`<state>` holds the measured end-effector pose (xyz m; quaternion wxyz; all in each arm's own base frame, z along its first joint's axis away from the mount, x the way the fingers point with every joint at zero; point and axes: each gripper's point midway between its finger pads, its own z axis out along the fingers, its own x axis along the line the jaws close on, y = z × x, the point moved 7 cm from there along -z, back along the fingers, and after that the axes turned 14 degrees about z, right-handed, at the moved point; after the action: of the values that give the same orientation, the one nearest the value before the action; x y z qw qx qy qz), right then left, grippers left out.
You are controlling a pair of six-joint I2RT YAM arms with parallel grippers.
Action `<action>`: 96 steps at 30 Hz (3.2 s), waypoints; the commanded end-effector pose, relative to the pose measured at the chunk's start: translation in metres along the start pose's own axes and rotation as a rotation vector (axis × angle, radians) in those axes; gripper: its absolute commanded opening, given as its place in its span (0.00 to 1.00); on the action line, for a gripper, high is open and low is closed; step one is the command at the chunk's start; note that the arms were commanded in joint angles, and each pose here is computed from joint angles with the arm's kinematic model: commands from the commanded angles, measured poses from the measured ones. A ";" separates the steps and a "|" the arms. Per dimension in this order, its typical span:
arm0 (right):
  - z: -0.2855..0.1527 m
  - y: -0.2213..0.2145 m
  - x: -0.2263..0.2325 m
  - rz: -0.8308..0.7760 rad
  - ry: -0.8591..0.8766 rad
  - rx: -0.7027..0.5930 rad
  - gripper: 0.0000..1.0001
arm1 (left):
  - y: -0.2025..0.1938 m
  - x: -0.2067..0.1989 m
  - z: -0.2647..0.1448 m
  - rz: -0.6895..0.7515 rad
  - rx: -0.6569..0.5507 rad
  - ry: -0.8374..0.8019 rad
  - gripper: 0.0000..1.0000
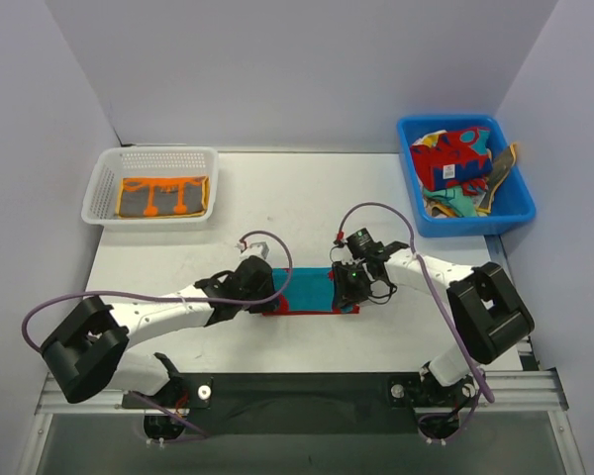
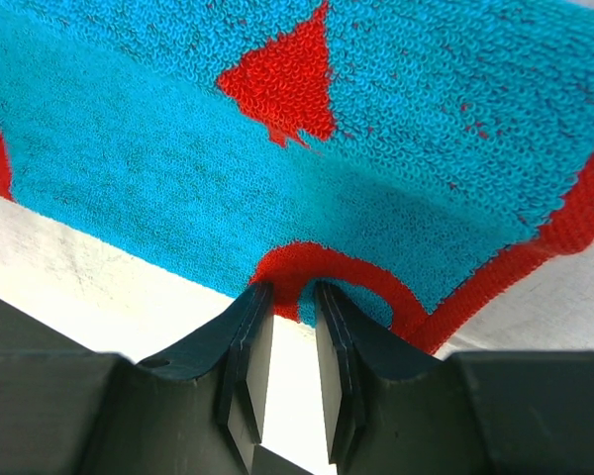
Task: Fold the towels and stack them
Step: Fold the towel, then smooth out wrinkles on the folded towel
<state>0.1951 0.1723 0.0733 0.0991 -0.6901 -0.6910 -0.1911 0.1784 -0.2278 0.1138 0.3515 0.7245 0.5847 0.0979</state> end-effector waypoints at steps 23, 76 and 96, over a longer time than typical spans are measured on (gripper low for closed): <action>-0.055 0.066 0.097 0.142 0.578 -0.820 0.72 | 0.079 -0.021 -0.007 -0.175 -0.510 -0.130 0.32; 0.017 0.046 0.030 0.351 0.598 -0.735 0.83 | -0.014 0.001 0.047 -0.160 -0.127 -0.111 0.27; -0.006 0.062 -0.051 0.545 0.589 -0.919 0.84 | -0.016 0.027 0.031 -0.245 -0.147 0.000 0.27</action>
<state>0.2599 0.1295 0.0675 0.0590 -0.7381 -0.2576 -0.6208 0.1886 -0.2223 0.0665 0.4293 0.6139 0.6590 0.0669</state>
